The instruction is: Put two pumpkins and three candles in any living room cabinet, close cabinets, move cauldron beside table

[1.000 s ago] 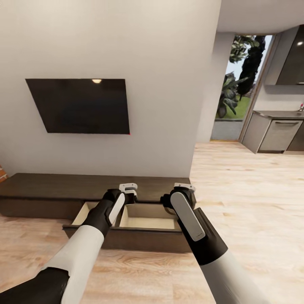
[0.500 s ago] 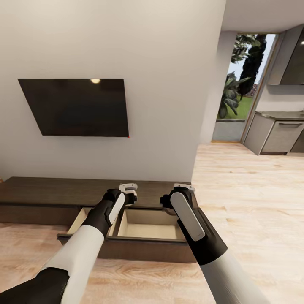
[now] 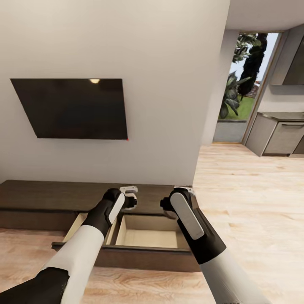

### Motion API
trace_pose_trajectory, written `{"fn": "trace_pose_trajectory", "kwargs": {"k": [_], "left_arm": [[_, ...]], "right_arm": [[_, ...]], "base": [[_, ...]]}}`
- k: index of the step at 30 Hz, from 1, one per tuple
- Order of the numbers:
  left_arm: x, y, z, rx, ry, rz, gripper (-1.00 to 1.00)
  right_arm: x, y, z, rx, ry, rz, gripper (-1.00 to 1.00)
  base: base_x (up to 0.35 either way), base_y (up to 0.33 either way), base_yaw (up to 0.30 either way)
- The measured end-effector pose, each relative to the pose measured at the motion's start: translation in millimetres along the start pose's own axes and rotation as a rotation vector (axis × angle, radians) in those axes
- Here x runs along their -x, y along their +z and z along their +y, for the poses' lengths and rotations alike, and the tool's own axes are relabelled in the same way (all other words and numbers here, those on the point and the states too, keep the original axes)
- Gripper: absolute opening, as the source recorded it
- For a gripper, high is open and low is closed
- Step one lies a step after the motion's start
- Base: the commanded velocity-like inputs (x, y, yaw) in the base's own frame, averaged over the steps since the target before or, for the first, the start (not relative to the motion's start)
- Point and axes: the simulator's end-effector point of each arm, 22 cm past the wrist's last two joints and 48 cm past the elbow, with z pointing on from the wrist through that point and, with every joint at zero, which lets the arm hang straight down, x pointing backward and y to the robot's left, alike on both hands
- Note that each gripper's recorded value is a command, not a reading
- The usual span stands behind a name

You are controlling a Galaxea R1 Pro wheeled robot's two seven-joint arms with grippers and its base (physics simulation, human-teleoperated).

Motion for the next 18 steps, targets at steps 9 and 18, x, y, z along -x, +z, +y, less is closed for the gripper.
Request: {"fn": "trace_pose_trajectory", "kwargs": {"k": [9,18], "left_arm": [[-35.6,-3.5,-0.1,-0.005,0.036,0.171,-1.00],[-80.6,9.8,4.7,0.010,0.049,0.292,-1.00]], "right_arm": [[-34.3,15.9,17.6,0.070,0.012,0.140,-1.00],[-67.0,38.3,8.1,0.023,-0.008,0.238,-1.00]], "base": [[0.057,-0.005,0.000],[0.001,0.000,0.000]]}}
